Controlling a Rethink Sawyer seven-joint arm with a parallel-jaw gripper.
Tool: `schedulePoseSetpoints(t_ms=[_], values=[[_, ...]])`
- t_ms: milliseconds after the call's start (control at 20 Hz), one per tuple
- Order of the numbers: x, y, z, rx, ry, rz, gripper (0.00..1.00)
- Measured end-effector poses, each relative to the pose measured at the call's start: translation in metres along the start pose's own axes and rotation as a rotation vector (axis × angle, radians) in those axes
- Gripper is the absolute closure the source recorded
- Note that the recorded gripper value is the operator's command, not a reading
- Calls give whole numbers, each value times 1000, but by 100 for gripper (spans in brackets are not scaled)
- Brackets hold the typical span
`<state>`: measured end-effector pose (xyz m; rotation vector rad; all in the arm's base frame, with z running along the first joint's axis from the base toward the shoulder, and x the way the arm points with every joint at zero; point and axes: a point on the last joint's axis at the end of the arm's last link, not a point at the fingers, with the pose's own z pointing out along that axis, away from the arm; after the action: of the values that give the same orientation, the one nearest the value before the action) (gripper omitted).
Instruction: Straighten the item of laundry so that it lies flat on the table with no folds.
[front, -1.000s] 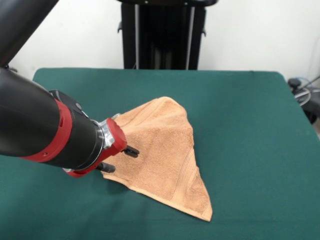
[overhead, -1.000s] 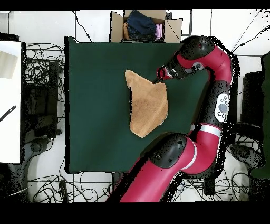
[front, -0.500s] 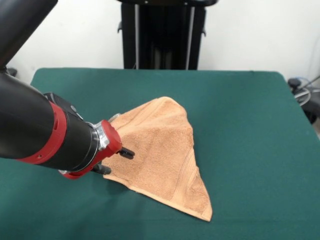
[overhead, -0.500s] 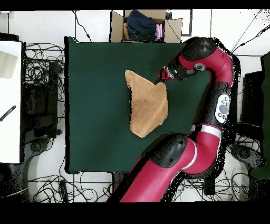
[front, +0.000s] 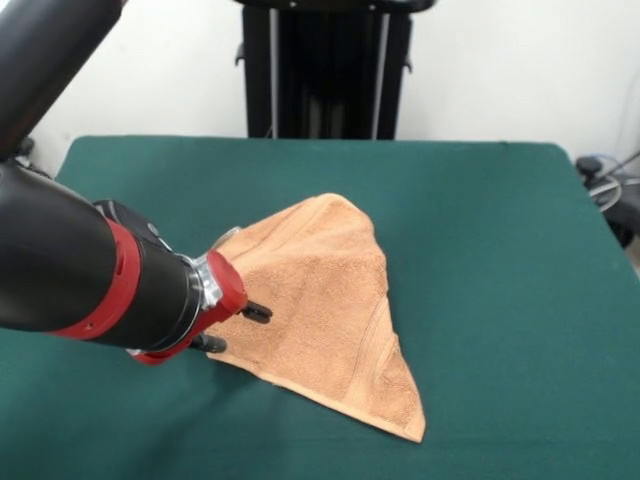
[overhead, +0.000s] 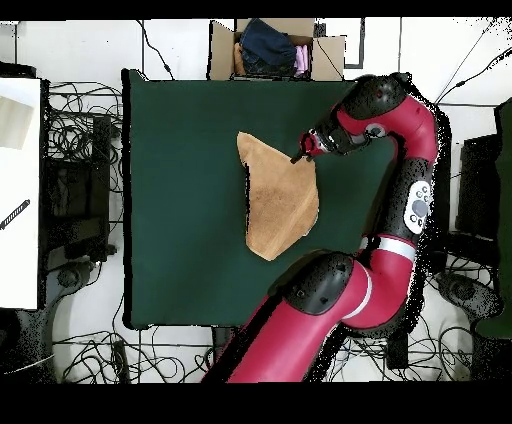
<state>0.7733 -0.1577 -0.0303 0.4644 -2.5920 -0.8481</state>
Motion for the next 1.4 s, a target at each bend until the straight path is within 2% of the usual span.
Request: schedulePoseSetpoints(t_ms=[600, 1400], values=[[-2, -10, 28, -42, -5, 4, 0], [-2, -12, 30, -40, -8, 7, 0]])
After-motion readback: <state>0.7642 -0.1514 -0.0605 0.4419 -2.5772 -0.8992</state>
